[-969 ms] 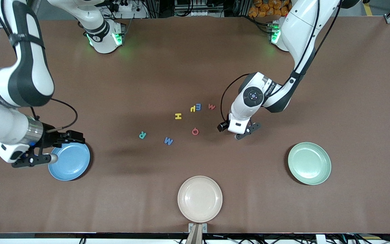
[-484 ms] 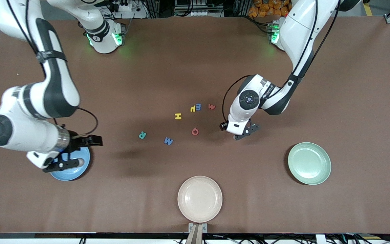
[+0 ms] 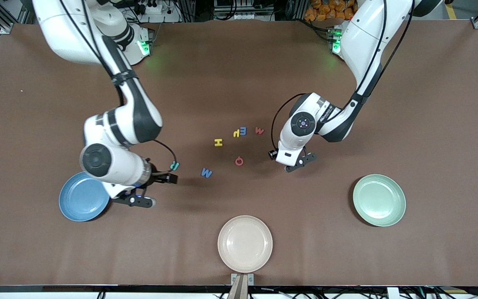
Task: Sort uppercase to blue plate, lowercase to green plate
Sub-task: 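Grasp the blue d with the left gripper while the right gripper reaches the M, then drop the blue d onto the green plate with the left gripper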
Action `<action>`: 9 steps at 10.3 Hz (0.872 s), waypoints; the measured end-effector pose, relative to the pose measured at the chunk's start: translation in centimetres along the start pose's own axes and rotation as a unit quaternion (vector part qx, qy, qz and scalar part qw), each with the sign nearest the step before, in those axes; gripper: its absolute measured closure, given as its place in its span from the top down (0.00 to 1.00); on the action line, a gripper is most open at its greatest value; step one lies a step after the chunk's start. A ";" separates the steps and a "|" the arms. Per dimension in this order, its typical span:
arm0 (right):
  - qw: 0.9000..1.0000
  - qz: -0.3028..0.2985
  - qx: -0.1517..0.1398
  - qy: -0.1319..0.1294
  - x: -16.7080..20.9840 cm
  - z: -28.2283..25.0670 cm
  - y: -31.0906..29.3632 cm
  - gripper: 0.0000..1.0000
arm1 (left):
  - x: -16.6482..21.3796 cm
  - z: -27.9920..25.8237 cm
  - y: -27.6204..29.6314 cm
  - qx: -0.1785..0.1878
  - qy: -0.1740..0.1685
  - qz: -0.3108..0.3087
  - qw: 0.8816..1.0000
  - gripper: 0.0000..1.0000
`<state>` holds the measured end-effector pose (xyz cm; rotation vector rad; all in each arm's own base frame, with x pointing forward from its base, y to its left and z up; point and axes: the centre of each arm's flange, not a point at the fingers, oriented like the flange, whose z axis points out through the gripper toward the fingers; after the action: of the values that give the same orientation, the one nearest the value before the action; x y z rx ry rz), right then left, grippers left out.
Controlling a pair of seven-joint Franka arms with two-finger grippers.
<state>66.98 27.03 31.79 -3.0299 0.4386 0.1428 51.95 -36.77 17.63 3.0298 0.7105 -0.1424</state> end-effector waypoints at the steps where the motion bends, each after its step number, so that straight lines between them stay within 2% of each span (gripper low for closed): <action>1: 0.999 0.039 0.000 0.002 -0.6 1.4 -1.2 1.00 | 0.0 0.0 0.2 -0.001 0.000 0.000 1.000 0.63; 2: 0.997 0.071 -0.002 0.002 -1.1 2.8 -2.1 1.00 | 0.0 0.1 0.3 -0.002 0.000 0.001 1.000 0.60; 3: 0.996 0.092 0.000 0.006 -1.5 3.9 -2.9 1.00 | 0.0 0.1 0.4 -0.002 0.000 0.002 1.000 0.51; 4: 0.994 0.113 0.005 0.012 -2.0 4.7 -3.9 1.00 | 0.0 0.2 0.4 -0.001 0.000 0.002 1.000 0.50; 6: 0.988 0.155 0.012 0.021 -3.6 6.9 -6.3 1.00 | 0.0 0.0 0.6 0.000 0.000 0.003 1.000 0.26; 9: 0.982 0.185 0.010 0.026 -4.2 11.2 -7.1 1.00 | 1.0 -0.8 0.8 -0.008 0.008 -0.003 1.000 0.27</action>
<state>64.10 36.04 21.52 -2.9025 0.9984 0.0804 53.26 -37.04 18.37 3.0163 0.7177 -0.1125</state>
